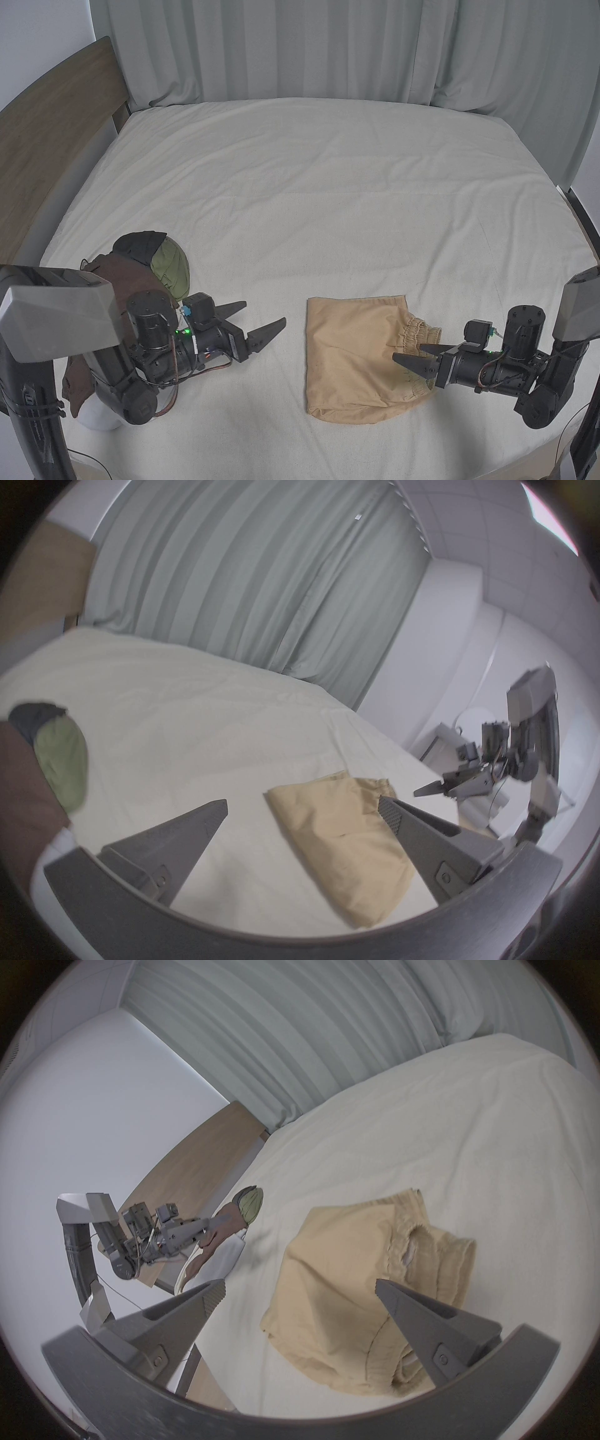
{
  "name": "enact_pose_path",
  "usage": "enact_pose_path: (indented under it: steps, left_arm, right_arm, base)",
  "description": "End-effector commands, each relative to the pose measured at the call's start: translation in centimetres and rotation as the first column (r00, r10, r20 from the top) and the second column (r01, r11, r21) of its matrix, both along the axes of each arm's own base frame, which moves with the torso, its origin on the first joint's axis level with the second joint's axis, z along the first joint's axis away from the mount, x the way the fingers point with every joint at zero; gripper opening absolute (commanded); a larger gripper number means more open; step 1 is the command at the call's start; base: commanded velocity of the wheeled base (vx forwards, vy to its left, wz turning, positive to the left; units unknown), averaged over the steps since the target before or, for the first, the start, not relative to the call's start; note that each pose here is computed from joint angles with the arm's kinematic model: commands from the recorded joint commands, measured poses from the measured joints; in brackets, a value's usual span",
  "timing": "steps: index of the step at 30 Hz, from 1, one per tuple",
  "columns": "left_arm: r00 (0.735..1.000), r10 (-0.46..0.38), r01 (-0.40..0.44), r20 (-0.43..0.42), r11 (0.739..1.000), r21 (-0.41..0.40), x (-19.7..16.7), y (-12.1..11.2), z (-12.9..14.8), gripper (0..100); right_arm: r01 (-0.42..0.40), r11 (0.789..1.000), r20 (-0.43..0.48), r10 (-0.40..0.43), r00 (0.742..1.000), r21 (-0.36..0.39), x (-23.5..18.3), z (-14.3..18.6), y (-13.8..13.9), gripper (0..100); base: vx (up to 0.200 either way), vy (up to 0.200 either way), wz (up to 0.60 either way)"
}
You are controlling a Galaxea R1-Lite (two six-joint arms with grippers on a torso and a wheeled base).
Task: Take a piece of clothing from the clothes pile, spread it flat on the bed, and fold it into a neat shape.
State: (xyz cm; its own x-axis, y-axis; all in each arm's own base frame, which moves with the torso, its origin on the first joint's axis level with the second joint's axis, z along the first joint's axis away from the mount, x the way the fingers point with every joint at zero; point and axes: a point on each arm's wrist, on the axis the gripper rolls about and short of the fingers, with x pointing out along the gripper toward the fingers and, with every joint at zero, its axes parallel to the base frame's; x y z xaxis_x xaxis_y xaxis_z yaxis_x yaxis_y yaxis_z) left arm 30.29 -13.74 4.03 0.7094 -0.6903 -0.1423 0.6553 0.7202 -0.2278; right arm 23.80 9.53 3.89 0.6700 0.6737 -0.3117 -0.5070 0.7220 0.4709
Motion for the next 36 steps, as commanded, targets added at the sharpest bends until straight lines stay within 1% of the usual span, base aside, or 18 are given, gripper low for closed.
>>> enact_pose_path:
  steps: [1,2,3,9,14,19,20,21,24,29,35,36]
  left_arm:
    - [0.994,0.022,-0.033,0.104,0.994,0.107,-0.1,3.6,0.9,100]
    - [0.993,0.021,-0.035,0.116,0.992,0.119,-0.1,3.8,0.9,100]
    - [0.989,0.013,-0.034,0.144,0.988,0.150,0.1,4.5,0.9,100]
    - [0.989,0.000,-0.023,0.149,0.988,0.154,0.1,4.6,0.9,100]
    - [0.990,-0.018,-0.004,0.138,0.988,0.156,0.0,4.6,0.6,100]
    - [0.991,-0.011,-0.010,0.133,0.987,0.158,0.0,5.0,0.5,100]
    - [0.991,-0.011,-0.010,0.133,0.987,0.158,0.0,5.0,0.5,100]
    - [0.991,-0.017,-0.004,0.130,0.987,0.158,0.0,4.9,0.4,100]
    - [0.993,-0.022,0.003,0.119,0.987,0.159,0.0,4.9,0.1,100]
    - [0.993,-0.024,0.005,0.116,0.987,0.162,0.0,4.9,0.0,100]
    - [0.995,-0.029,0.013,0.096,0.986,0.168,-0.2,4.7,-0.6,100]
    - [0.995,-0.032,0.015,0.095,0.985,0.171,-0.2,4.7,-0.7,100]
  right_arm:
    - [-0.044,0.999,-0.079,0.042,0.996,-0.027,-1.0,-1.6,0.8,100]
    - [-0.046,0.999,-0.083,0.043,0.996,-0.028,-1.0,-1.7,0.8,100]
    - [-0.051,0.998,-0.096,0.048,0.994,-0.033,-1.0,-2.1,0.9,100]
    - [-0.038,0.998,-0.140,0.031,0.990,-0.046,-0.9,-3.1,0.8,100]
    - [-0.038,0.997,-0.210,0.025,0.977,-0.060,-1.1,-4.7,0.9,100]
    - [-0.013,0.996,-0.265,-0.012,0.964,-0.093,-1.1,-6.2,0.3,100]
    - [-0.008,0.995,-0.268,-0.018,0.963,-0.097,-1.1,-6.3,0.3,100]
    - [0.013,0.993,-0.273,-0.044,0.961,-0.115,-1.1,-6.6,0.2,100]
    - [0.026,0.990,-0.288,-0.064,0.956,-0.135,-1.1,-7.2,0.1,100]
    - [0.026,0.991,-0.286,-0.064,0.956,-0.135,-1.0,-7.3,0.2,100]
    - [0.028,0.992,-0.258,-0.058,0.964,-0.120,-0.6,-6.8,0.4,100]
    - [0.038,0.995,-0.206,-0.057,0.977,-0.094,0.2,-5.9,0.6,100]
  base:
    - [0.000,0.000,0.00]
    - [0.000,0.000,0.00]
    - [0.000,0.000,0.00]
    - [0.000,0.000,0.00]
    - [0.000,0.000,0.00]
    - [0.000,0.000,0.00]
    - [0.000,0.000,0.00]
    - [0.000,0.000,0.00]
    - [0.000,0.000,0.00]
    - [0.000,0.000,0.00]
    - [0.000,0.000,0.00]
    - [0.000,0.000,0.00]
